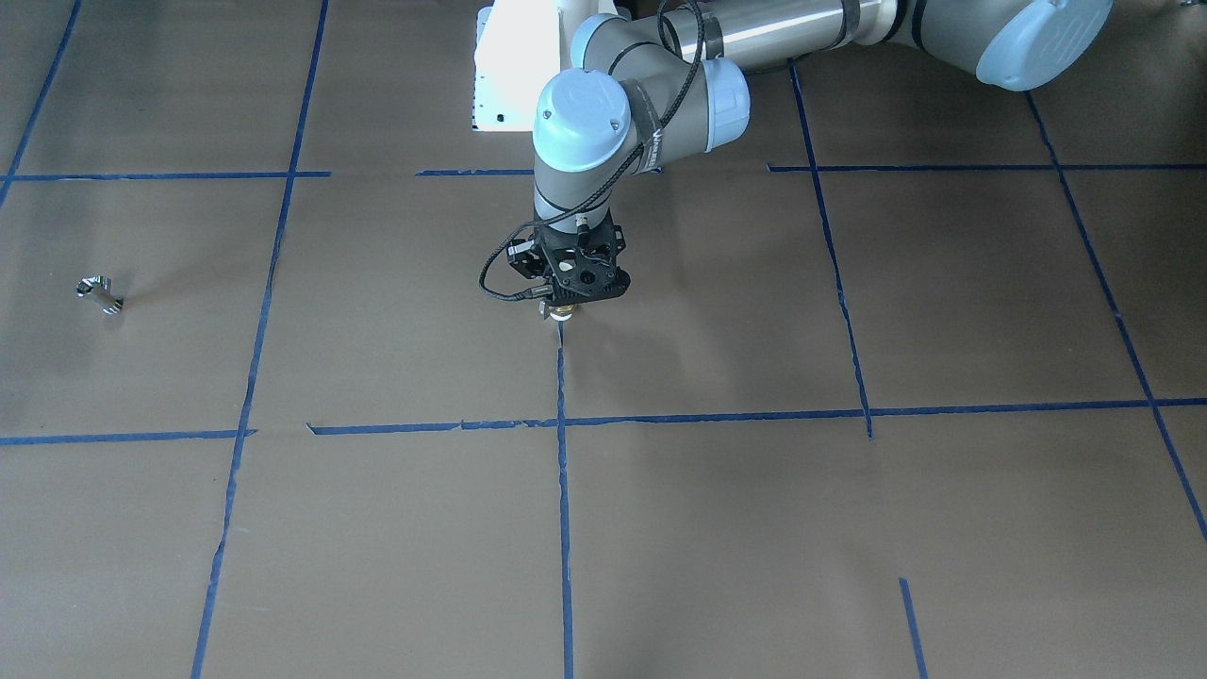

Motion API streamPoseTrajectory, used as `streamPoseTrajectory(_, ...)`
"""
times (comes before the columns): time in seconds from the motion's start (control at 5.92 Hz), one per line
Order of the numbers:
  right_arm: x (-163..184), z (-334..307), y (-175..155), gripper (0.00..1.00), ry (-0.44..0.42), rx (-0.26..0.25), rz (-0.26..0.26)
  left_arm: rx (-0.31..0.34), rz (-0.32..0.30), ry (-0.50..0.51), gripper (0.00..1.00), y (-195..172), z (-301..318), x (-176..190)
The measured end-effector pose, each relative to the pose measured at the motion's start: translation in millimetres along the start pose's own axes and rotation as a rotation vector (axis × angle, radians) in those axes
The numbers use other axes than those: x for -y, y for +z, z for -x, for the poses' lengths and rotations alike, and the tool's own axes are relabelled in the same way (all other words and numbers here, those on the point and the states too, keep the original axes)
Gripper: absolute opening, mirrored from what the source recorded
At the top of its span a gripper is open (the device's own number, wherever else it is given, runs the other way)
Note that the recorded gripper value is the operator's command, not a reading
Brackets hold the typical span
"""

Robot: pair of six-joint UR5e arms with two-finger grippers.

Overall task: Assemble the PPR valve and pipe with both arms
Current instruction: 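Set the pipe upright at the table center and open the left gripper, then withdraw the left gripper while the right gripper reaches the chrome tee fitting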

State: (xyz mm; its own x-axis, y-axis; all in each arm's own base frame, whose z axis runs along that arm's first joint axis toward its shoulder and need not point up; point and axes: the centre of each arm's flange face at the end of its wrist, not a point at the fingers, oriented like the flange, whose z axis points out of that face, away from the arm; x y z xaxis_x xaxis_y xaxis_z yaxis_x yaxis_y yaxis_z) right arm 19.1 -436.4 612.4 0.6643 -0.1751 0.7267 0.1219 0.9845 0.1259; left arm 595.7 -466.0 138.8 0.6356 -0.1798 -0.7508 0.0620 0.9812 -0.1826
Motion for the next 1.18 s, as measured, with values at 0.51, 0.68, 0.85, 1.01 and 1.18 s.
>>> streamPoseTrajectory(0.51, -0.1, -0.3, 0.2, 1.0, 0.001, -0.001, 0.0, 0.004, -0.043, 0.017, 1.0, 1.1, -3.8, -4.1)
streamPoseTrajectory(0.68, 0.0, -0.1, 0.1, 1.0, 0.002, 0.0, 0.0, 0.0, -0.051, 0.018, 1.0, -2.5, -5.6, -5.9)
streamPoseTrajectory(0.85, 0.8, 2.9, 1.8, 1.0, 0.002, 0.001, 0.004, -0.014, -0.058, 0.022, 1.0, -12.2, -6.4, -9.5)
streamPoseTrajectory(1.01, 4.1, 15.2, 6.6, 1.0, 0.011, 0.006, 0.003, -0.03, -0.066, 0.025, 1.0, -25.8, -5.7, -11.9)
streamPoseTrajectory(1.18, 3.3, 39.1, 18.5, 1.0, 0.023, 0.019, -0.015, -0.038, -0.076, 0.022, 1.0, -40.2, 2.0, -12.2)
